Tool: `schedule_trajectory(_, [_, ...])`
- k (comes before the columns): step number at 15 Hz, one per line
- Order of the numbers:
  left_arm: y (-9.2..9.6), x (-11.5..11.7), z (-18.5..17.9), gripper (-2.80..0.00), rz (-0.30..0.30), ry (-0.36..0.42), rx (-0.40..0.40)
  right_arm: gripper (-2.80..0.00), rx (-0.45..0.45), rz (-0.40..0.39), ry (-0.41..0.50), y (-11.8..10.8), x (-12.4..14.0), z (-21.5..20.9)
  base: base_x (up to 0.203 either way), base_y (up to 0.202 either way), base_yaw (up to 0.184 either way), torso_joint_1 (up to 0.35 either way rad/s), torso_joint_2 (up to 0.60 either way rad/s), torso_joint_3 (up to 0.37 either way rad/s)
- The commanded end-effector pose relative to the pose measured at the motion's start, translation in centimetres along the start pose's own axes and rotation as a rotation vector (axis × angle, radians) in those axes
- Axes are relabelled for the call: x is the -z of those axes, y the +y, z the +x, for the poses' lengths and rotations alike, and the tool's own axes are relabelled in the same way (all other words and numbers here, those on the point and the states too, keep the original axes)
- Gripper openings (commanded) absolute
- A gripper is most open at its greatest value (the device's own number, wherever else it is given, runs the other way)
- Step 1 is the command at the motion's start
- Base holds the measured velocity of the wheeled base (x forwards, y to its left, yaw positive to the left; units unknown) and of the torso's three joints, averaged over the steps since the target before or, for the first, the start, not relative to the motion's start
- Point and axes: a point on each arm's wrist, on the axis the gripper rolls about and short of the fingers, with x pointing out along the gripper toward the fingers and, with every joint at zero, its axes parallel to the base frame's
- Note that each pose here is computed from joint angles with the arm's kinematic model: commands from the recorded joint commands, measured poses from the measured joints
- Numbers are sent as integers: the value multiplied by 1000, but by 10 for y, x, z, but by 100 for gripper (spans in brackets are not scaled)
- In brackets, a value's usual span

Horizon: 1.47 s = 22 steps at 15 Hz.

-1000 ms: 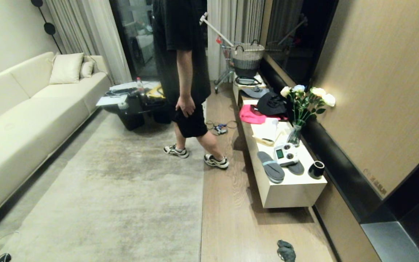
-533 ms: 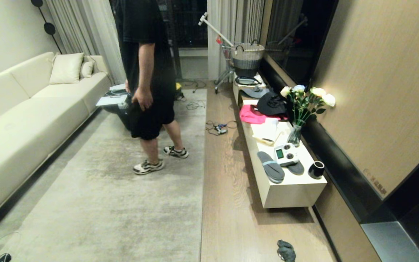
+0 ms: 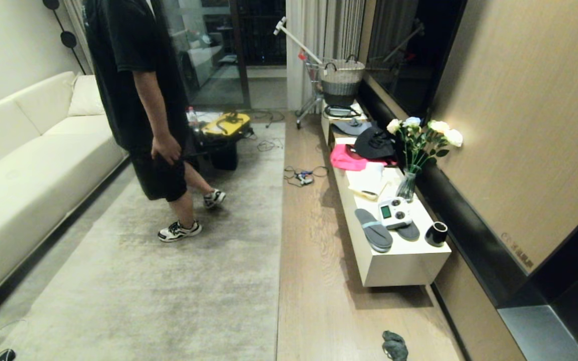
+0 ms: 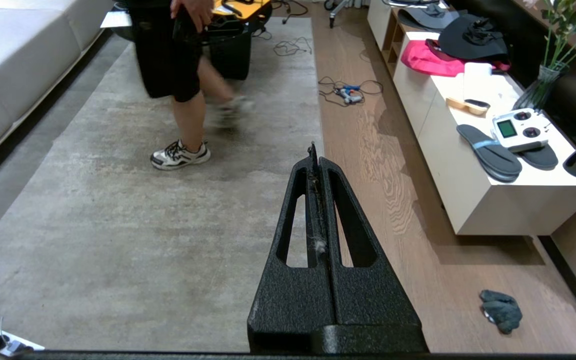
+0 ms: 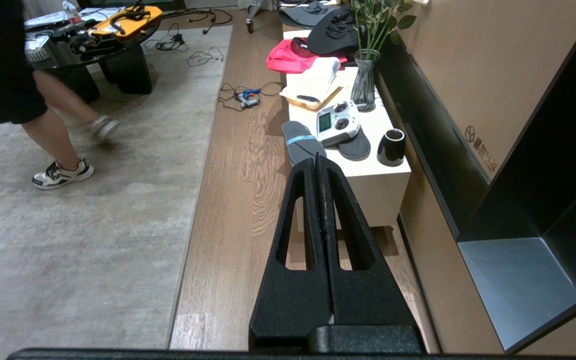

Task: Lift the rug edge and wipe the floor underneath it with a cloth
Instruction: Pick up the rag

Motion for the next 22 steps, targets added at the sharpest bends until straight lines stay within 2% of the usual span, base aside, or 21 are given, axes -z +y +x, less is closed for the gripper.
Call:
schedule_trajectory(1, [0, 0, 0, -280, 0, 2, -1, -280, -1, 1, 1, 0, 0, 0, 0, 0, 0, 0, 0, 0])
schedule_trajectory(22, [0, 0, 0, -280, 0, 2, 1, -280, -1, 1, 1, 0, 0, 0, 0, 0, 0, 0, 0, 0])
